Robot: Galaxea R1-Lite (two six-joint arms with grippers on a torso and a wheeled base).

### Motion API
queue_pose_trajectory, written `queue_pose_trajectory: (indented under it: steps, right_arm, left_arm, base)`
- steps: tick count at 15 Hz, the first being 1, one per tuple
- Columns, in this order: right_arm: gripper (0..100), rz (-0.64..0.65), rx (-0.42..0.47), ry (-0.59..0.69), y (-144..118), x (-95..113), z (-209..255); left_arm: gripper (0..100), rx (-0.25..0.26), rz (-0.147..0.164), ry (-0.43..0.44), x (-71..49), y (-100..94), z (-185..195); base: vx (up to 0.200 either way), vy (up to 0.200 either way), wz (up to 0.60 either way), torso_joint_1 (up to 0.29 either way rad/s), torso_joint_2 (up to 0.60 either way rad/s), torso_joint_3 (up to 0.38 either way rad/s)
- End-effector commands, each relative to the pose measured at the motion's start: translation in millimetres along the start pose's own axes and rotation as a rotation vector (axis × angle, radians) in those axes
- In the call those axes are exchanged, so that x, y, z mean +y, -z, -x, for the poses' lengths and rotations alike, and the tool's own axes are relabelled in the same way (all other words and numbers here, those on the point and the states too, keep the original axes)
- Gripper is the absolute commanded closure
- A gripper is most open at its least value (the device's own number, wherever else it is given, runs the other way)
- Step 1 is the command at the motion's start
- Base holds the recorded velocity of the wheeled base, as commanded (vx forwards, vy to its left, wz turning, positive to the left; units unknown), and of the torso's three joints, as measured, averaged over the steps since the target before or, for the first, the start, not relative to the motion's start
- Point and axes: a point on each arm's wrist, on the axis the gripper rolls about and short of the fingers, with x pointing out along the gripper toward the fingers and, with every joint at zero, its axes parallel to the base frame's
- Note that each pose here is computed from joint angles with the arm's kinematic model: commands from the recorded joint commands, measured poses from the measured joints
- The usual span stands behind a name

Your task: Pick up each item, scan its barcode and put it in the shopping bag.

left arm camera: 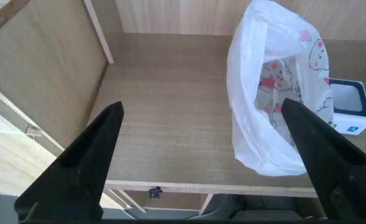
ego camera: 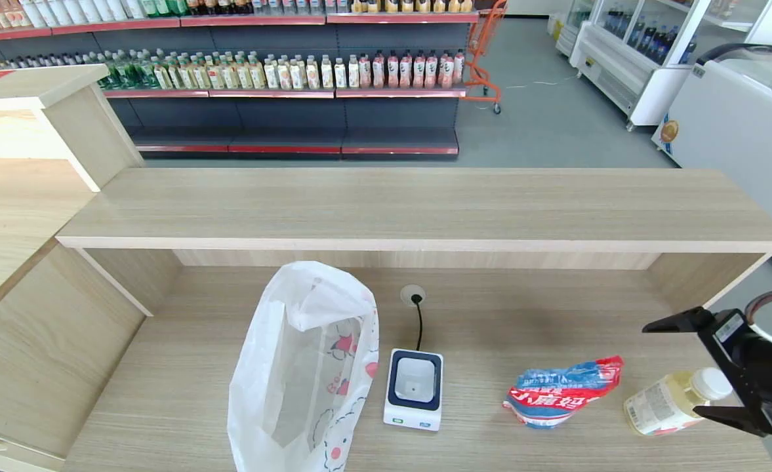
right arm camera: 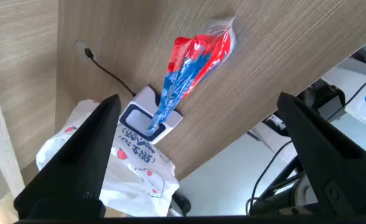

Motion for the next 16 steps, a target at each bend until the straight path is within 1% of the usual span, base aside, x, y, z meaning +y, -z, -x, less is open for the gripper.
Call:
queue_pose_trajectory:
  steps: [1, 4, 6, 7, 10, 13, 16]
  right_arm:
    - [0, -0.013, 0.045, 0.109, 0, -2, -36]
    - [0, 0.004, 0.059, 0.177, 3, -3, -61]
    - [0, 0.025, 0.065, 0.178, 8, 1, -70]
    - [0, 0.062, 0.080, 0.169, 17, 6, -83]
    - [0, 0.134, 0.086, 0.170, 36, 14, -110]
    - [0, 0.198, 0.069, 0.215, 53, 14, -139]
    - [0, 0.218, 0.056, 0.237, 60, 11, -165]
  left_arm:
    - [0, -0.001, 0.000, 0.000, 0.0, 0.0, 0]
    - [0, -0.001, 0.000, 0.000, 0.0, 0.0, 0]
    - [0, -0.001, 0.000, 0.000, 0.0, 0.0, 0]
    - [0, -0.001, 0.000, 0.000, 0.0, 0.0, 0]
    - [0, -0.001, 0.000, 0.000, 0.0, 0.0, 0]
    - [0, -0.001, 0.000, 0.001, 0.0, 0.0, 0]
    - [0, -0.001, 0.000, 0.000, 0.0, 0.0, 0]
  base:
    - [0.000, 0.000, 0.00, 0.000, 0.00, 0.000]
    - [0.000, 0.000, 0.00, 0.000, 0.00, 0.000]
    - [0.000, 0.000, 0.00, 0.000, 0.00, 0.000]
    - [0.000, 0.000, 0.00, 0.000, 0.00, 0.000]
    - [0.000, 0.000, 0.00, 0.000, 0.00, 0.000]
    - [0.000, 0.000, 0.00, 0.000, 0.00, 0.000]
    - [0.000, 0.000, 0.00, 0.000, 0.00, 0.000]
